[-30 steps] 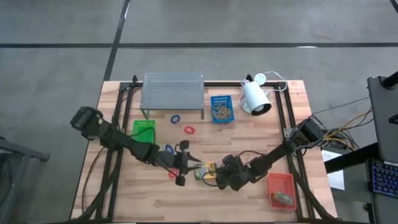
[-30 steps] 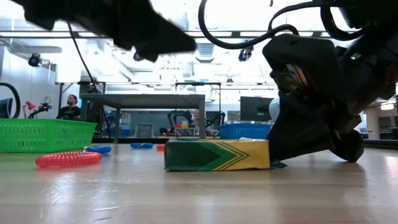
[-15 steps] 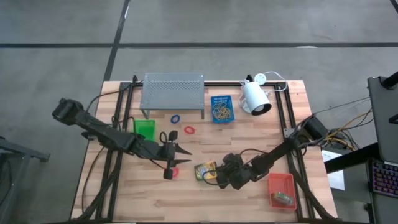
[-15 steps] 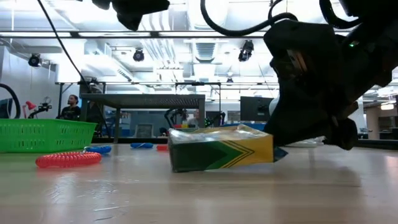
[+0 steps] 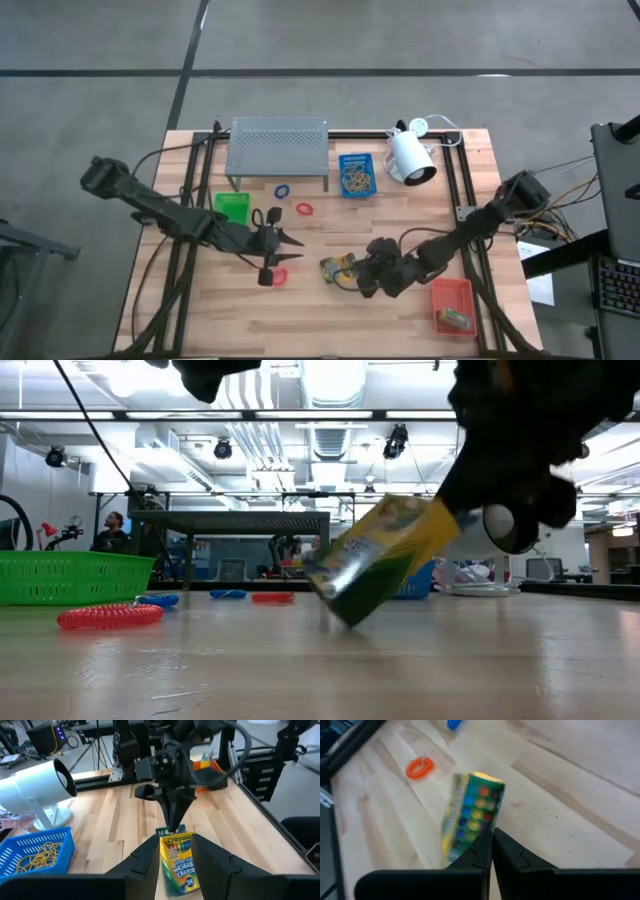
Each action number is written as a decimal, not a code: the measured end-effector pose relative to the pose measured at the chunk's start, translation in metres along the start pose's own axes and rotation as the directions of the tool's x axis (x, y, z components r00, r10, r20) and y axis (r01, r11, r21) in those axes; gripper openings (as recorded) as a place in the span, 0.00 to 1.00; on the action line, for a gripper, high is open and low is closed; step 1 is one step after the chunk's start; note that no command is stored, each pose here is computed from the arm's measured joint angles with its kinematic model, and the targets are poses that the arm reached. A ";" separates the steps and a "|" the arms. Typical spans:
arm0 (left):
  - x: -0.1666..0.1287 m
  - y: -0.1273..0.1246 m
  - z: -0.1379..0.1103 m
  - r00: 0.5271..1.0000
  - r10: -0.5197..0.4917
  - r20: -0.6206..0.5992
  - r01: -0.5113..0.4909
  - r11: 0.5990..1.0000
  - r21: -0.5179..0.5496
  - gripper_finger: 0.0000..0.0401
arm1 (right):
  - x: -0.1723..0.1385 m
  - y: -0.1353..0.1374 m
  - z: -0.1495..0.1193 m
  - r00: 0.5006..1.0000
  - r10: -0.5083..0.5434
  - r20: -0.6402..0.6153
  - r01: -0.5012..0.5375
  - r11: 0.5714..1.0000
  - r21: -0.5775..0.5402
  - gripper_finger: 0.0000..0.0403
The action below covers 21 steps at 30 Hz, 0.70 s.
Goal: Pick & Place Office Desk Supplies
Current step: Put the big crayon box into the orange bin
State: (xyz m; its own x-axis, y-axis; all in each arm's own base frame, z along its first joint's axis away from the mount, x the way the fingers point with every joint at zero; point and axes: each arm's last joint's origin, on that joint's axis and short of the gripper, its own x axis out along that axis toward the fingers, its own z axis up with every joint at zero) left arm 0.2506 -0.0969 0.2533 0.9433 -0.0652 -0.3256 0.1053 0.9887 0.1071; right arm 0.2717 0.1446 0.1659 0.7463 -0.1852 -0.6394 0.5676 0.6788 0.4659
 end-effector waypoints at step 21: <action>-0.049 0.016 0.019 0.998 -0.001 0.062 0.002 1.000 -0.020 0.29 | -0.074 -0.010 0.040 0.983 0.094 -0.156 -0.108 0.991 -0.080 0.02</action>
State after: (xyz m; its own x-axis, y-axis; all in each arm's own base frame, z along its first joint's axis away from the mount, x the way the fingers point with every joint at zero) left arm 0.2117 -0.0806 0.2893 0.9609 -0.0742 -0.2666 0.1007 0.9911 0.0872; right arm 0.2252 0.1229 0.2330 0.7328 -0.0072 -0.6804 0.4545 0.7494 0.4815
